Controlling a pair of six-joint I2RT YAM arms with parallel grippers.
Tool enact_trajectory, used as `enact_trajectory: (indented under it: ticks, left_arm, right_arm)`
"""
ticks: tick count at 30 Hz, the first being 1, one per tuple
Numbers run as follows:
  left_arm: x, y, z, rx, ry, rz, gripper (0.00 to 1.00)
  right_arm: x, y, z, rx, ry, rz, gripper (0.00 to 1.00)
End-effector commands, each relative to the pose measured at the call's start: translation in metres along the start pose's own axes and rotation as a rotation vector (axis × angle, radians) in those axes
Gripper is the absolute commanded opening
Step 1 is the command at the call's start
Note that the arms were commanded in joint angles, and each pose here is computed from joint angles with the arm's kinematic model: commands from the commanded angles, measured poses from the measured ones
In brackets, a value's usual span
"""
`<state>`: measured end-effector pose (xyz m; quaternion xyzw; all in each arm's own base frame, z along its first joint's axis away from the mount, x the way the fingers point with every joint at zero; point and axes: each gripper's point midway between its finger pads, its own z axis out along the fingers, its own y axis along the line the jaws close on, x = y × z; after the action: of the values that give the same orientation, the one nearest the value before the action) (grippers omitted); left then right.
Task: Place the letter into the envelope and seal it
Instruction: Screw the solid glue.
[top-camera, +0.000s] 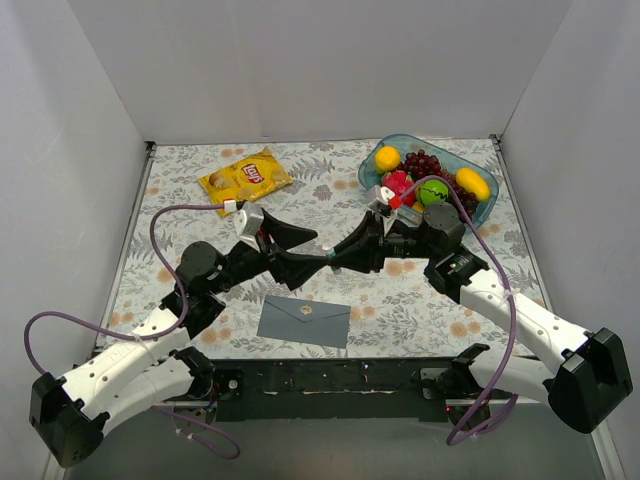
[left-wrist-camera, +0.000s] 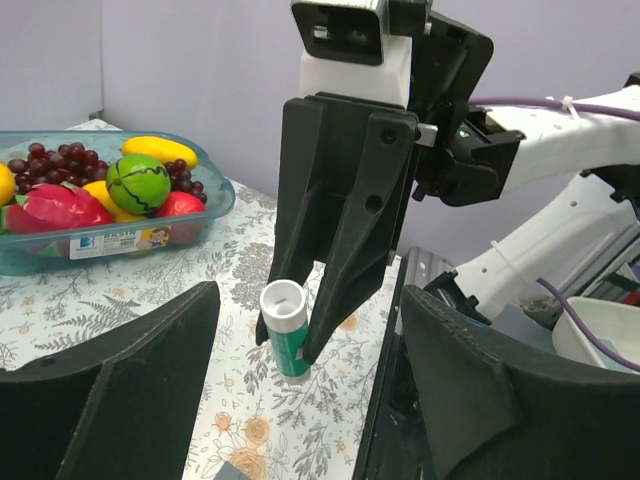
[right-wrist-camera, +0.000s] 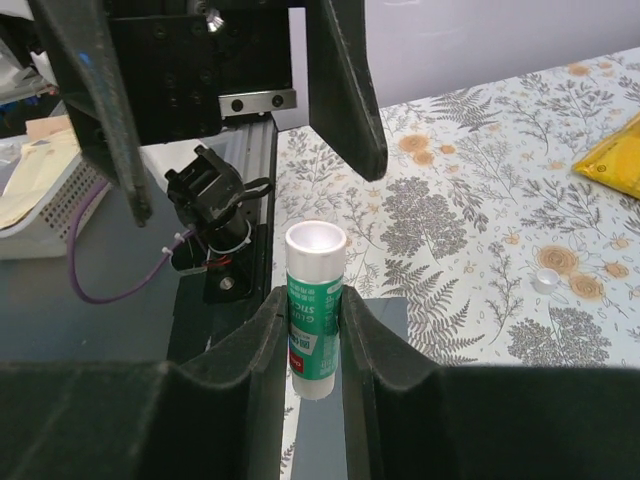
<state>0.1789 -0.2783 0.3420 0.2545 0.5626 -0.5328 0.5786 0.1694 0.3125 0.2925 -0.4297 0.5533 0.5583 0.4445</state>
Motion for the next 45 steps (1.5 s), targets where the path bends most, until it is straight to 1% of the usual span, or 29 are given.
enact_trajectory:
  ticks: [1, 2, 5, 10, 14, 15, 21, 26, 35, 40, 45]
  left_arm:
    - [0.000, -0.014, 0.000, 0.096, 0.015, 0.026, 0.69]
    - [0.000, -0.015, 0.002, 0.108, 0.015, 0.020, 0.63]
    - [0.000, -0.021, 0.003, 0.146, 0.017, 0.015, 0.58]
    - [0.003, -0.027, 0.005, 0.191, 0.034, 0.004, 0.56]
    - [0.006, -0.029, 0.006, 0.217, 0.051, -0.001, 0.50]
    - [0.008, -0.029, 0.007, 0.221, 0.057, -0.005, 0.48]
    - [0.013, -0.028, 0.009, 0.229, 0.072, -0.012, 0.46]
    - [0.012, -0.029, 0.010, 0.235, 0.068, -0.009, 0.41]
    - [0.007, -0.032, 0.012, 0.253, 0.057, -0.012, 0.36]
    - [0.009, -0.032, 0.014, 0.264, 0.066, -0.018, 0.29]
    - [0.006, -0.034, 0.015, 0.272, 0.054, -0.017, 0.29]
  right_arm:
    - [-0.015, 0.022, -0.003, -0.100, -0.041, -0.069, 0.01]
    - [-0.015, 0.026, -0.004, -0.121, -0.040, -0.076, 0.01]
    - [-0.014, 0.034, -0.006, -0.166, -0.033, -0.089, 0.01]
    - [-0.015, 0.040, -0.008, -0.194, -0.037, -0.108, 0.01]
    - [-0.016, 0.042, -0.008, -0.205, -0.040, -0.112, 0.01]
    - [-0.017, 0.042, -0.008, -0.206, -0.043, -0.113, 0.01]
    - [-0.018, 0.043, -0.008, -0.210, -0.050, -0.117, 0.01]
    - [-0.017, 0.042, -0.008, -0.211, -0.044, -0.107, 0.01]
    - [-0.013, 0.040, -0.006, -0.215, -0.035, -0.093, 0.01]
    - [-0.012, 0.040, -0.007, -0.217, -0.035, -0.094, 0.01]
    - [-0.010, 0.040, -0.006, -0.219, -0.030, -0.085, 0.01]
